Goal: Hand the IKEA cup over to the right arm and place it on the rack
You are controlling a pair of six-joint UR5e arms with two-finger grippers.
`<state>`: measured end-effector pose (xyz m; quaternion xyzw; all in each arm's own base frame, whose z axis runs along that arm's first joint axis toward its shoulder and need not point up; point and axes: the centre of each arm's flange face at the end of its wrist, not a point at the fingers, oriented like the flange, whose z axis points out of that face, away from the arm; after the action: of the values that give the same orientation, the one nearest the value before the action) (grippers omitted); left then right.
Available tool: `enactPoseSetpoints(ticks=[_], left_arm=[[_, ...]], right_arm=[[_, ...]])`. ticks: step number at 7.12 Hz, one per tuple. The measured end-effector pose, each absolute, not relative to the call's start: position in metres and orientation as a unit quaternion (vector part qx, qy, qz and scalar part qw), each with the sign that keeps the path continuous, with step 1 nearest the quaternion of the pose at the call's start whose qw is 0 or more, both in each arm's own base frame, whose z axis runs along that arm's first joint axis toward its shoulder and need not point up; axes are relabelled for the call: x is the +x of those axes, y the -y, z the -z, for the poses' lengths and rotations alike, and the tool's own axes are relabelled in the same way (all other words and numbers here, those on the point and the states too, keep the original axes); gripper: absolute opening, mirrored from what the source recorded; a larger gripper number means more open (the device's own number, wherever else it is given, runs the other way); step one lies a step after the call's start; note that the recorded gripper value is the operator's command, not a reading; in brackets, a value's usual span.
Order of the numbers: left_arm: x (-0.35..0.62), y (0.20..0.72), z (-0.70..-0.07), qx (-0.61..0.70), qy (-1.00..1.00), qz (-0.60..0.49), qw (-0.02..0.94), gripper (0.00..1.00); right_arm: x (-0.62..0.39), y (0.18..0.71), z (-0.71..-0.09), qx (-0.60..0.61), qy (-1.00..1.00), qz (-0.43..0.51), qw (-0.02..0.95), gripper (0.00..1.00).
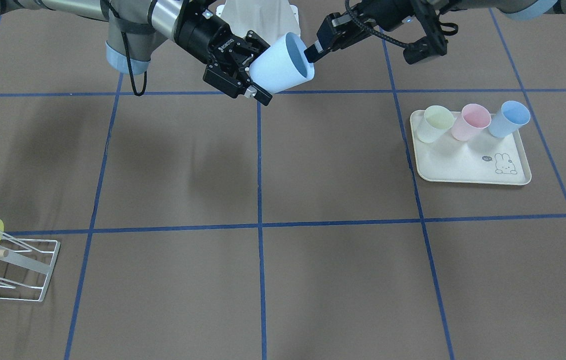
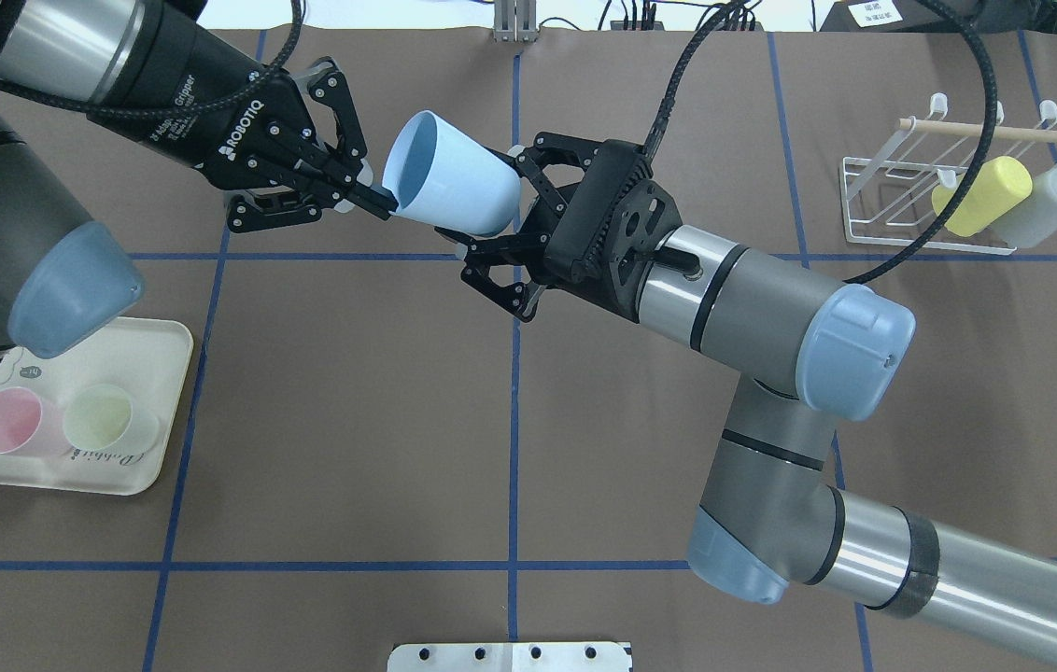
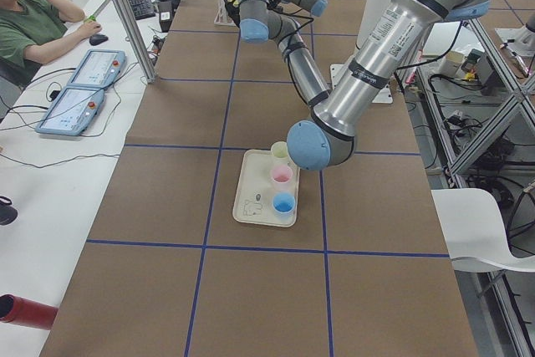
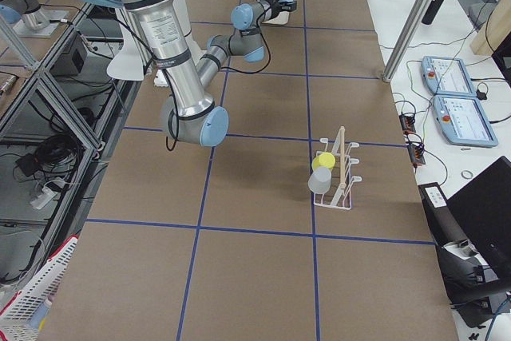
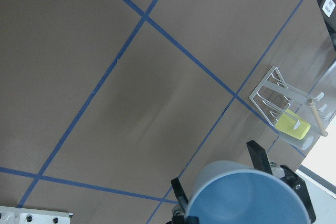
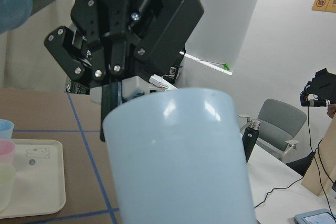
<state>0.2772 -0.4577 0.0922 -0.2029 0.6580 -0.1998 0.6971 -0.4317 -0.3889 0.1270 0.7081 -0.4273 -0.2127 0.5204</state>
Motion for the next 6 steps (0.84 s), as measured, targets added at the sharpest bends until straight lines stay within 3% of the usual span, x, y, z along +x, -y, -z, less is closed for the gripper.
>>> enactPoseSetpoints(ticks=[2, 3, 4, 5, 6], left_arm=[[0.2773, 0.4578, -0.0903, -0.203, -0.659, 0.200, 0.697, 0.00], [0.2772, 0.4577, -0.0900, -0.202, -0.659, 0.200, 0.696, 0.21], [0.2770, 0.4575, -0.0892, -0.202, -0.659, 0.199, 0.696, 0.75], [0.2769, 0.4574, -0.0880, -0.201, -0.660, 0.198, 0.696, 1.00], [0.2768, 0.4573, -0.0864, -0.199, -0.661, 0.196, 0.696, 1.00]], right_arm=[[-0.4333, 0.3866, -0.1294, 0.707, 0.426, 0.215, 0.521, 0.71], [-0.4340, 0.3858, -0.1302, 0.707, 0.426, 0.215, 0.522, 0.67], [-0.4348, 0.3854, -0.1313, 0.707, 0.425, 0.215, 0.523, 0.65], [-0.4353, 0.3854, -0.1329, 0.707, 0.423, 0.214, 0.525, 0.64], [-0.4358, 0.3853, -0.1341, 0.706, 0.422, 0.213, 0.527, 0.63]])
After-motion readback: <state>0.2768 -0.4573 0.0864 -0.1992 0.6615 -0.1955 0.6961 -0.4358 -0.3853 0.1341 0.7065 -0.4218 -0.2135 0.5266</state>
